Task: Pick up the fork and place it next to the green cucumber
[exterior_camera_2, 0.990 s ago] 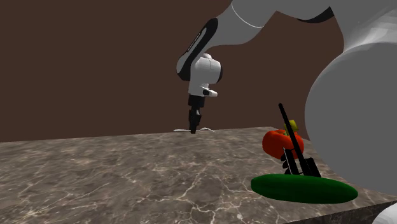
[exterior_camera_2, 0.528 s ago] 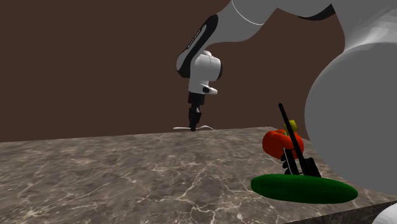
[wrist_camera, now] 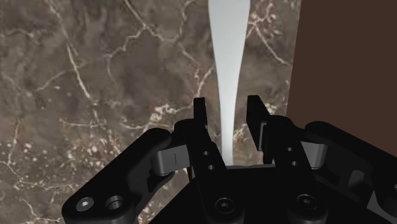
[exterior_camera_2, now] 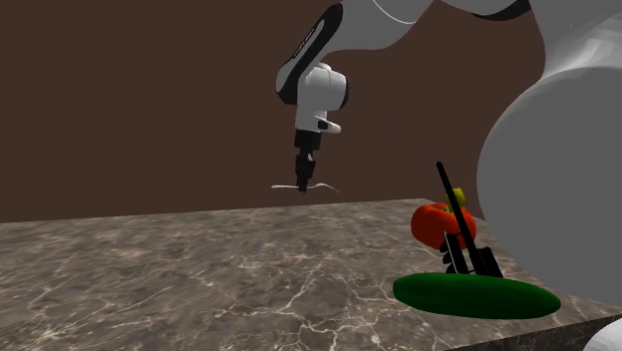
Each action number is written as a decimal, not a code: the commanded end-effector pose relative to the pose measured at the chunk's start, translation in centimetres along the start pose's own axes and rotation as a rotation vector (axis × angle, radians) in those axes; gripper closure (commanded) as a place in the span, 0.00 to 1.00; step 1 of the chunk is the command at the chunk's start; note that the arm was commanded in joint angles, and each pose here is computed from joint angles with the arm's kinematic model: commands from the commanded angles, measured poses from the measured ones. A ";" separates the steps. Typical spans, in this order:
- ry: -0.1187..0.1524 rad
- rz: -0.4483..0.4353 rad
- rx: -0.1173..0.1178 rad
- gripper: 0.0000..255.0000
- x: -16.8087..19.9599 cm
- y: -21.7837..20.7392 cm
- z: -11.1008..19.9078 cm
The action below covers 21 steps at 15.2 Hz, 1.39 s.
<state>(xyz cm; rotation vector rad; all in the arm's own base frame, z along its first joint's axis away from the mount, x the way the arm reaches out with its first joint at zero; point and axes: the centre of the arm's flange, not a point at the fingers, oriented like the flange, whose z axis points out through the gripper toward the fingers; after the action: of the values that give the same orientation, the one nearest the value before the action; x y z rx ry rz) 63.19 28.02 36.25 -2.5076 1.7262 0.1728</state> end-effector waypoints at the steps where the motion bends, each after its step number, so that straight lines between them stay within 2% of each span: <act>1: 0.000 0.000 0.000 1.00 -0.1 0.0 -1.0; 12: 0.000 0.000 0.000 1.00 -0.9 -0.1 -6.6; 21: 0.000 0.000 0.000 1.00 3.3 11.0 -7.4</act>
<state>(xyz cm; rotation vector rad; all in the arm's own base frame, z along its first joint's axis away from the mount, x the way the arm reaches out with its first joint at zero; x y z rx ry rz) 55.61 20.87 42.94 -2.5081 1.7259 0.1733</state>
